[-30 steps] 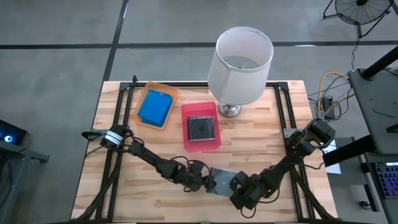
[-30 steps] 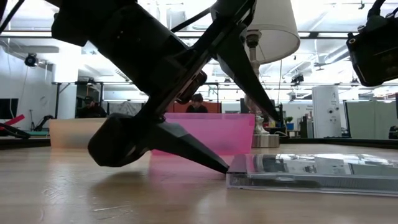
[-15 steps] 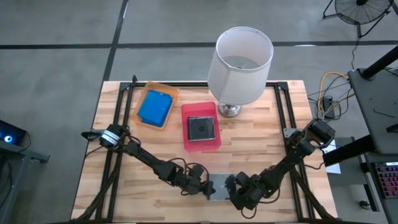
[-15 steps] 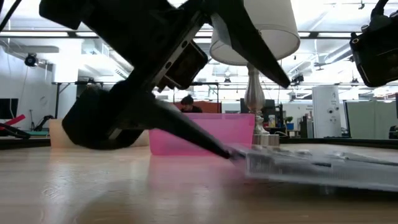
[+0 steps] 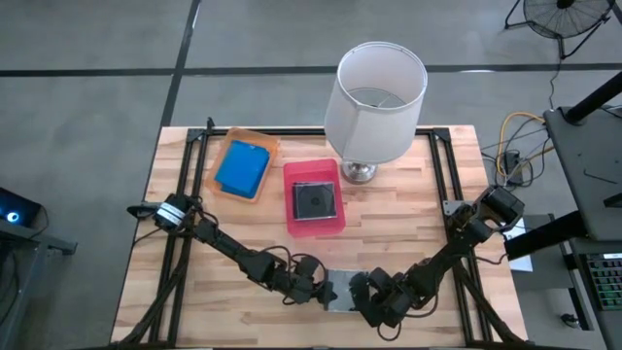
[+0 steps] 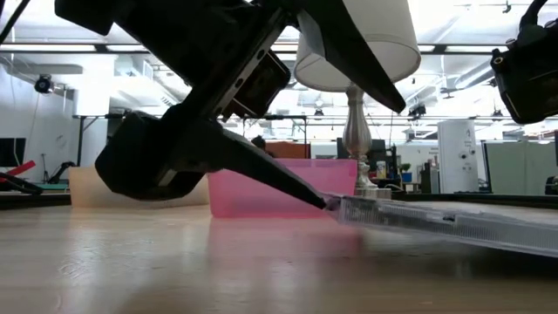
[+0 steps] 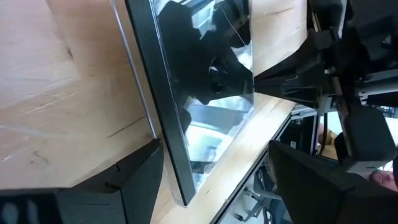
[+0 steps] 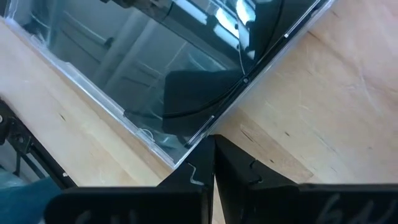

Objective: Pick & place jewel cases by type
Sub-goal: Put the black cd case into the pink bin

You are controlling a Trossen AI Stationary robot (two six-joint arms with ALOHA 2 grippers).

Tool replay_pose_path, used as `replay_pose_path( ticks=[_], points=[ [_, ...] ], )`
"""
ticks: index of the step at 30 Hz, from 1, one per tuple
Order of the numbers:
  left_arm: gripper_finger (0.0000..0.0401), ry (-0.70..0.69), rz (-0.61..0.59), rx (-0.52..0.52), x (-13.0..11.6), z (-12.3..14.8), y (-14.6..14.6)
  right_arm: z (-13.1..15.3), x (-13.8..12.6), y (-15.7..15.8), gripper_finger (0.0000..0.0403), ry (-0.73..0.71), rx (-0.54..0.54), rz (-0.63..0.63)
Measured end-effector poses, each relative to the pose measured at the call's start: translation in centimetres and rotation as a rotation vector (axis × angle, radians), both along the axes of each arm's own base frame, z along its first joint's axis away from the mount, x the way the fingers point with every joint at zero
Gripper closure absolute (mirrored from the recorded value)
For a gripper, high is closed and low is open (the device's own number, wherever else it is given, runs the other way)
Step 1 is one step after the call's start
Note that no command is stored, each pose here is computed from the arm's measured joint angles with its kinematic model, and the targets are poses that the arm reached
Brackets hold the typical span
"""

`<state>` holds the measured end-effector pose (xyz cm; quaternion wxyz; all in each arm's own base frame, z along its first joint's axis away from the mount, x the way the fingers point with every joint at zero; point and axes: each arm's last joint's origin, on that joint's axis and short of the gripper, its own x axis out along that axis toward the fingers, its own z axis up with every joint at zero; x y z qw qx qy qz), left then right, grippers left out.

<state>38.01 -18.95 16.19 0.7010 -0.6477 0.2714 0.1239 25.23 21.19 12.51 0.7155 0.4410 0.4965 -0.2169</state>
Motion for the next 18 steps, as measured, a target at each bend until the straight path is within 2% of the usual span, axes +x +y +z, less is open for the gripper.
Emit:
replay_pose_path(
  ticks=[18],
  points=[
    [0.0138,-0.064,0.003,-0.032,0.0,2.2,-0.1,-0.1,-0.1,-0.1,0.0395,0.011,0.001,-0.023]
  ],
)
